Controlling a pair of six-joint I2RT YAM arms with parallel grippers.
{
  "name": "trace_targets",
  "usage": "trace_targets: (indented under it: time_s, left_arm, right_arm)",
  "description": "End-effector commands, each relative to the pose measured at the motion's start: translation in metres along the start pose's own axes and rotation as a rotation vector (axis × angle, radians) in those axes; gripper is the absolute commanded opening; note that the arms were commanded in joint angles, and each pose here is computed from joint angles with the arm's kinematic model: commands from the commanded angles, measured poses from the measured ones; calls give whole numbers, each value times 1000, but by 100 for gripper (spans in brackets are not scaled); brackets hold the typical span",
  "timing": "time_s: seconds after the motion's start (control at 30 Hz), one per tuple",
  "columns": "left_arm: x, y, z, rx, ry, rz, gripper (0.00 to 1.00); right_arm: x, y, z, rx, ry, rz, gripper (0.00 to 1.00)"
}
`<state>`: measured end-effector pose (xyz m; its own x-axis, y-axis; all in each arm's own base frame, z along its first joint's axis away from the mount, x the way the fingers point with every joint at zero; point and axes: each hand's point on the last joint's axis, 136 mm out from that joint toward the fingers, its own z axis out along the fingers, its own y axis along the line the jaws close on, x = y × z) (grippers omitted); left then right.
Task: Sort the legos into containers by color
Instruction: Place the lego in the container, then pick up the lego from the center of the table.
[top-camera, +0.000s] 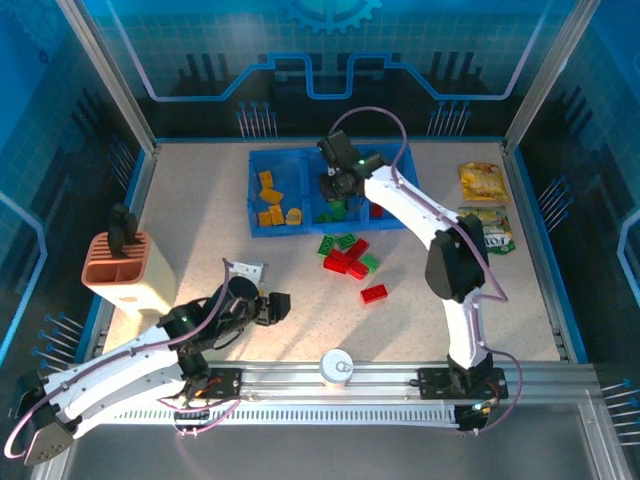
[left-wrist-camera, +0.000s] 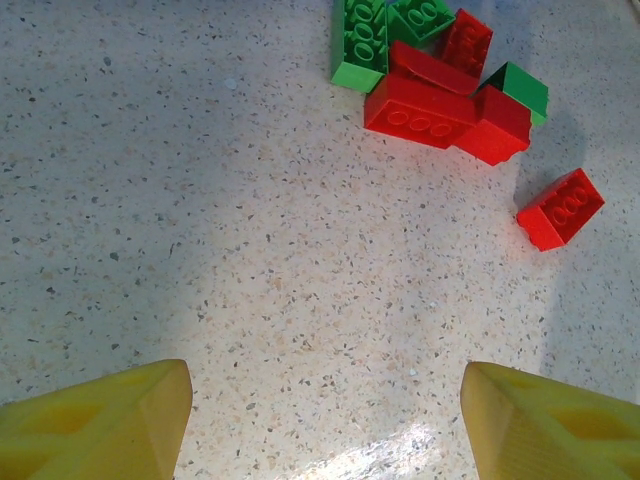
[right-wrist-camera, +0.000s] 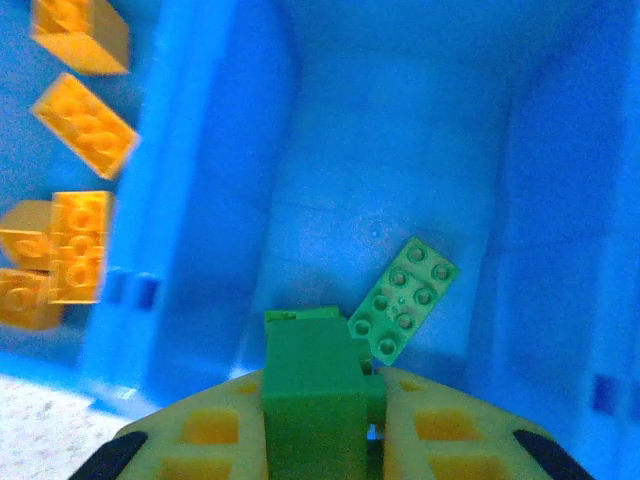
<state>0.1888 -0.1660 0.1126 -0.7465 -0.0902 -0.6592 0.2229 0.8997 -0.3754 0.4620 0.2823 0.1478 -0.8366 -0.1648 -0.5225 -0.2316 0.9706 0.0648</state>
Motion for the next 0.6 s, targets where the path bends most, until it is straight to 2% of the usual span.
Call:
trace_targets:
  time_s: [0.0,0.13,0.3,0.4,0.57]
  left_arm:
    - [-8,-3,-7,-8,-22,19,73]
    - [-9,-4,-7,-11,-22,16,72]
    - [-10,-12,-8,1,-16,33,72]
    - [-14,-17,-6,7,-22,43,72]
    - [-18,-29,9,9,4,68,75]
  right_arm:
    - [7,-3,14,13,70,0,27]
    - [-6,-1,22,10,42,8,35]
    - [-27,3,12,-30,42,-8,63]
    - [-32,11,-17,-66,4,-15,65]
    - [-12,16,-56,-132,-80,0,65]
